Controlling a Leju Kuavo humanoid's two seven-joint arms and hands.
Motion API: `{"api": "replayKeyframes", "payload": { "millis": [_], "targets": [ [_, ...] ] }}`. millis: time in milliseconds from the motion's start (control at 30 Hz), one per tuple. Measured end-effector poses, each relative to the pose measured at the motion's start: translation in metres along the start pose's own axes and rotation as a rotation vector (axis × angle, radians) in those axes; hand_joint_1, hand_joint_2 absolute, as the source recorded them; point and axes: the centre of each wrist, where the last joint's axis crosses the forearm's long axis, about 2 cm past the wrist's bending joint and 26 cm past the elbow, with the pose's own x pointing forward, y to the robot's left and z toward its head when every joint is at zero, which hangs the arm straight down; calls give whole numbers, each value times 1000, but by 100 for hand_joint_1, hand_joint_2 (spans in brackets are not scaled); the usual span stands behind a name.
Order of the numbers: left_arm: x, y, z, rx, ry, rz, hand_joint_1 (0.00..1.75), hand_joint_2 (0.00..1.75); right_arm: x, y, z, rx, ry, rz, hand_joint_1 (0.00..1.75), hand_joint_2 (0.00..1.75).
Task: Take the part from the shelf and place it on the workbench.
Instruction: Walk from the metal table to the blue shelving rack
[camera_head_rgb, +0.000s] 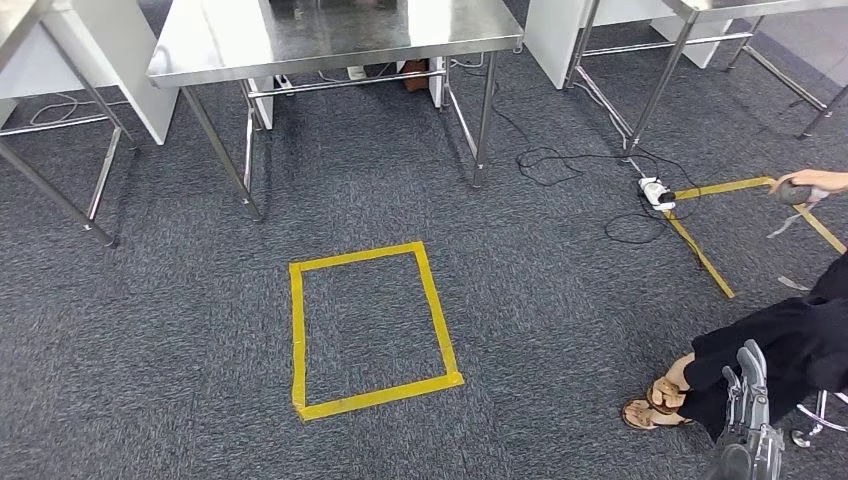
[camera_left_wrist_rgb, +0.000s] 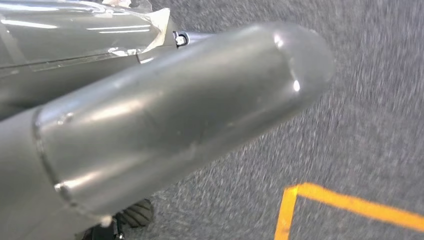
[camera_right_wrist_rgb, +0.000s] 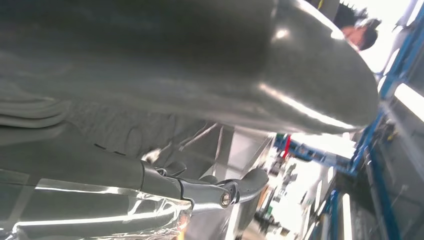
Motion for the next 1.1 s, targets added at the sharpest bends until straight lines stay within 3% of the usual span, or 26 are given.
{"api": "replayKeyframes", "payload": {
  "millis": [167, 233, 300, 333, 433, 533, 700, 833, 1100],
  "targets": [
    [0, 0, 0, 1, 12, -18, 0, 0, -8, -1, -3, -20, 50, 72, 0, 0],
    [1, -3, 2, -12, 47, -109, 0, 0, -73, -13, 5, -63, 305, 323, 0, 0],
    [1, -7, 4, -15, 114, -236, 0, 0, -140, -24, 39, -44, 696, 552, 0, 0],
    [1, -8, 6, -8, 159, -287, 0, 0, -154, -24, 58, 4, 868, 613, 0, 0],
    [-1, -15, 11, -5, 294, -419, 0, 0, -165, -14, 103, 171, 1265, 682, 0, 0],
    [-3, -23, 18, -25, 373, -532, 0, 0, -164, 0, 131, 300, 1507, 708, 0, 0],
    [-5, -34, 25, -61, 420, -657, 0, 0, -160, 13, 151, 475, 1724, 748, 0, 0],
    [-7, -32, 27, -28, 430, -732, 0, 0, -155, 26, 161, 582, 1900, 690, 0, 0],
    [-5, -34, 26, -86, 374, -805, 0, 0, -152, 38, 160, 686, 1720, 771, 0, 0]
  ]
}}
